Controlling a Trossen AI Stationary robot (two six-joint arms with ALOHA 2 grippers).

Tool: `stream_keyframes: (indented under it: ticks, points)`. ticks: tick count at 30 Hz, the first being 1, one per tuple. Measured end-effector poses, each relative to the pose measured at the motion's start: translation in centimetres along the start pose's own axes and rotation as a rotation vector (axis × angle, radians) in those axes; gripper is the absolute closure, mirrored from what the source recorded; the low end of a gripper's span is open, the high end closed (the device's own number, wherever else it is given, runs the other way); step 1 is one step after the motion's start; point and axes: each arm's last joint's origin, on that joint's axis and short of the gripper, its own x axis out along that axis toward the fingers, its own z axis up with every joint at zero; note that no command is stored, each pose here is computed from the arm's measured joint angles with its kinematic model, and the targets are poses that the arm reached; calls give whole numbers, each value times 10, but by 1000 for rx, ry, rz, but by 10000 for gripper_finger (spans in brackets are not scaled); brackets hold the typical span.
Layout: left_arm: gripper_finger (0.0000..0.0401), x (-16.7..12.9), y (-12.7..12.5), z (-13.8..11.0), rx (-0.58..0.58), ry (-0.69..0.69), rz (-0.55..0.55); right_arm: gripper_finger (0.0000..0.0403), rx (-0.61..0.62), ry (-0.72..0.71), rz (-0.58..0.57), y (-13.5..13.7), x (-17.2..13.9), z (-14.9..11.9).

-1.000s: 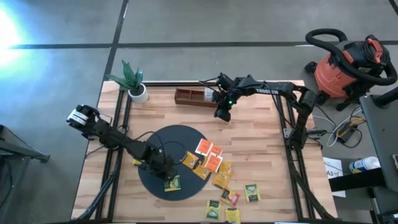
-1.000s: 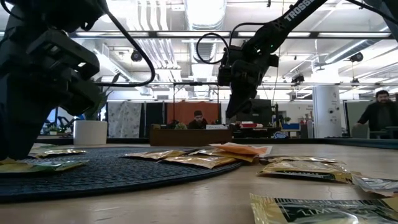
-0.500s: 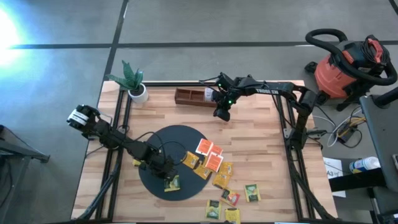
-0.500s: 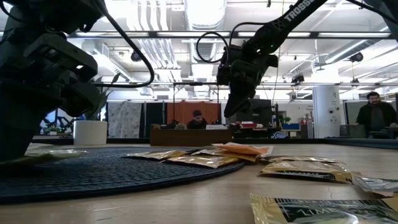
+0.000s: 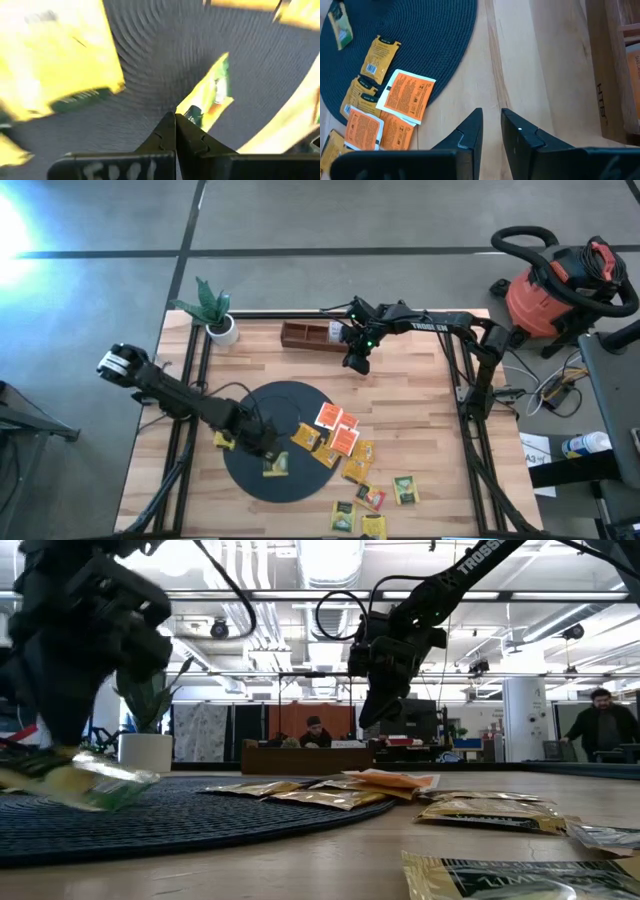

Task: Pick & Place Tea
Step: Put the yellow tea bag into the middle section of the wooden organizer

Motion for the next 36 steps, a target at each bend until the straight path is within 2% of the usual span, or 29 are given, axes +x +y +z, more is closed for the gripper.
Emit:
stream_keyframes:
  ticks: [4, 10, 15, 18, 21, 26, 31, 36]
  points:
    - [401, -28, 7, 10, -23, -130, 10, 335, 1, -1, 1, 0, 0, 0]
    - [401, -71, 15, 27, -60, -391, -58, 335, 3, -18, 55, 2, -2, 3]
    - [401, -98, 15, 43, -86, -632, -92, 335, 8, -86, 154, 7, -11, 18]
    - [401, -113, 11, 52, -81, -728, -92, 335, -2, -128, 174, 10, -20, 30]
    - [401, -127, 4, 60, -30, -809, -87, 335, -13, -168, 169, 14, -31, 42]
    - [401, -153, -8, 69, 102, -970, 0, 335, -12, -227, 158, 19, -51, 55]
    - [401, -181, -22, 74, 248, -1124, 131, 335, 22, -284, 142, 19, -73, 62]
    - [401, -203, -35, 80, 387, -1206, 282, 335, 70, -357, 121, 16, -97, 66]
